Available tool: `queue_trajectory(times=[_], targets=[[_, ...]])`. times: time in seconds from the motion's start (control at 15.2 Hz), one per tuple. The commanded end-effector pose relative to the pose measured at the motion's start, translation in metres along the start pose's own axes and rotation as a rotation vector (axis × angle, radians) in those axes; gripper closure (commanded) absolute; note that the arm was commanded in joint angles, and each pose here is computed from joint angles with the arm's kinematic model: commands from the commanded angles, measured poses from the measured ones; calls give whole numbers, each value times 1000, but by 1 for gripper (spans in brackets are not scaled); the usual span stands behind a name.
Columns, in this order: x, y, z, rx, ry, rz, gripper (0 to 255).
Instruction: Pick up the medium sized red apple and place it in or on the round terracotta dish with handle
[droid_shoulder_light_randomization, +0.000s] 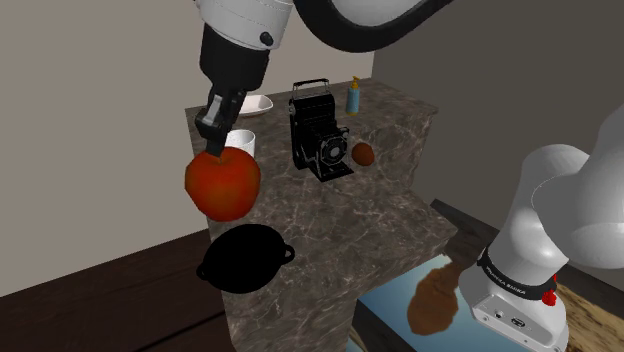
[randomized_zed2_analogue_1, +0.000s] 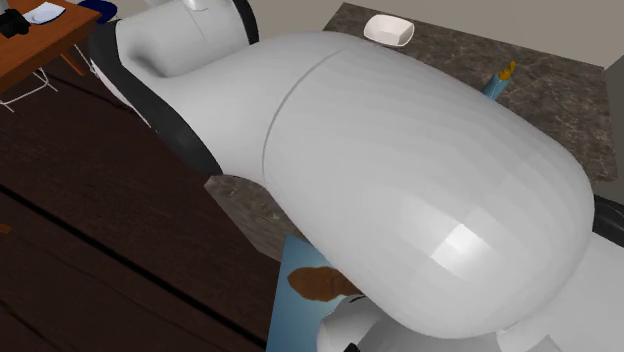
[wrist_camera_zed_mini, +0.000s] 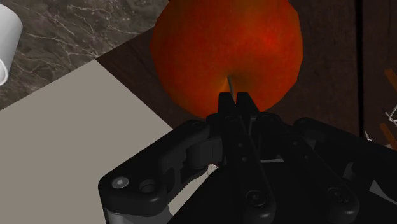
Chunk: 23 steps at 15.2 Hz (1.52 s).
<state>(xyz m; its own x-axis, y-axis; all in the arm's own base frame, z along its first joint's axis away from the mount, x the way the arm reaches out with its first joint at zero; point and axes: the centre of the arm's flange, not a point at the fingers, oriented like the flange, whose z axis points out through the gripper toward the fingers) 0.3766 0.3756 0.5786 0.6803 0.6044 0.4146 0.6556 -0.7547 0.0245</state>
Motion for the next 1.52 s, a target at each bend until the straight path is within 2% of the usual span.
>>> queue_trajectory(times=[0.0, 1.45], targets=[[-5, 0, 10, 0, 1, 0, 255], [-54, -3, 118, 0, 1, 0, 255]])
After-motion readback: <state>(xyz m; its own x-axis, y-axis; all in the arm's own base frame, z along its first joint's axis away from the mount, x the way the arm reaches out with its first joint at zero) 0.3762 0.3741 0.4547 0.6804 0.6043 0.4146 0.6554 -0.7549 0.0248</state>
